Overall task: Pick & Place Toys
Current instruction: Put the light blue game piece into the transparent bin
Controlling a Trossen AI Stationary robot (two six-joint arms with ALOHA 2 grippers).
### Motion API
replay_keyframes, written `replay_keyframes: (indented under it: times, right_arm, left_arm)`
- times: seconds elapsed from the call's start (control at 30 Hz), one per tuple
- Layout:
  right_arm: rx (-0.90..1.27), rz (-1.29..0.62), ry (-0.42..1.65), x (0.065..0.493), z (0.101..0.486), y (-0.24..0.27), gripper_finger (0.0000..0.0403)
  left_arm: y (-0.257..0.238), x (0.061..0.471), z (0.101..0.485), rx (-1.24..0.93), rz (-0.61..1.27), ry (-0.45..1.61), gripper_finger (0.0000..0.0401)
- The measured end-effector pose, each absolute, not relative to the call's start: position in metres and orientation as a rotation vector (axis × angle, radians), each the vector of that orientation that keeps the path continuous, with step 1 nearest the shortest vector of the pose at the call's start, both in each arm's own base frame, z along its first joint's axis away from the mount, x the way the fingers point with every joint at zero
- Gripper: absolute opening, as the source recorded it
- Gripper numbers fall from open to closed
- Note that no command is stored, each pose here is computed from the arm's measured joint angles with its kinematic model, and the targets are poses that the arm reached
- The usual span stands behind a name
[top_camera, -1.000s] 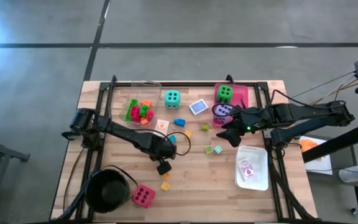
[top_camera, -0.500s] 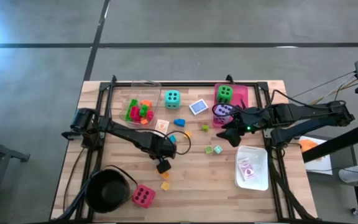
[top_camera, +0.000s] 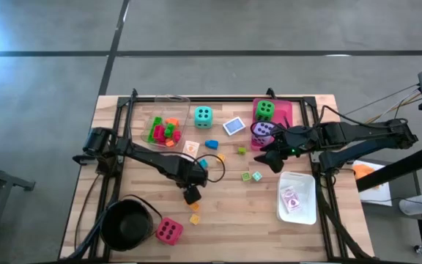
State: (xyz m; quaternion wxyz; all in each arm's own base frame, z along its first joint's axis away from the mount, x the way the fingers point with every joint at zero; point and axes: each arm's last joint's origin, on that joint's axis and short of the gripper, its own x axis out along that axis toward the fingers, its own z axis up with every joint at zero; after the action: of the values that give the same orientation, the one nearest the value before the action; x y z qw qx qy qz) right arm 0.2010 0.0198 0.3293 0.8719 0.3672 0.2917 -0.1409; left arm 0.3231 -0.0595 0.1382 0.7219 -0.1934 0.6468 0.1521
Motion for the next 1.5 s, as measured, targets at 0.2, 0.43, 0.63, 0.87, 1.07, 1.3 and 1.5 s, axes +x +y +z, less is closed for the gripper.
replay_keyframes:
  times: [0.2,0.43,0.63,0.87,1.07,1.3,1.5]
  right_arm:
    - [0.763,-0.293,0.610,0.201,0.329,0.020,0.0299]
    - [0.760,-0.292,0.610,0.201,0.329,0.020,0.0299]
    - [0.753,-0.290,0.611,0.201,0.329,0.020,0.0299]
    - [0.747,-0.288,0.611,0.201,0.329,0.020,0.0299]
    - [0.745,-0.288,0.610,0.201,0.329,0.020,0.0299]
    - [0.740,-0.297,0.596,0.201,0.330,0.019,0.0299]
    - [0.741,-0.324,0.555,0.203,0.332,0.018,0.0299]
  left_arm:
    - [-0.060,0.323,0.138,-0.425,0.317,1.434,0.0196]
    - [-0.059,0.324,0.139,-0.434,0.320,1.430,0.0135]
    - [-0.057,0.326,0.146,-0.443,0.328,1.445,0.0135]
    - [-0.047,0.331,0.172,-0.442,0.355,1.434,0.0135]
    - [-0.020,0.324,0.216,-0.459,0.434,1.258,0.0135]
    - [0.047,0.297,0.265,-0.543,0.635,1.035,0.0135]
    - [0.114,0.266,0.260,-0.709,0.894,0.986,0.0135]
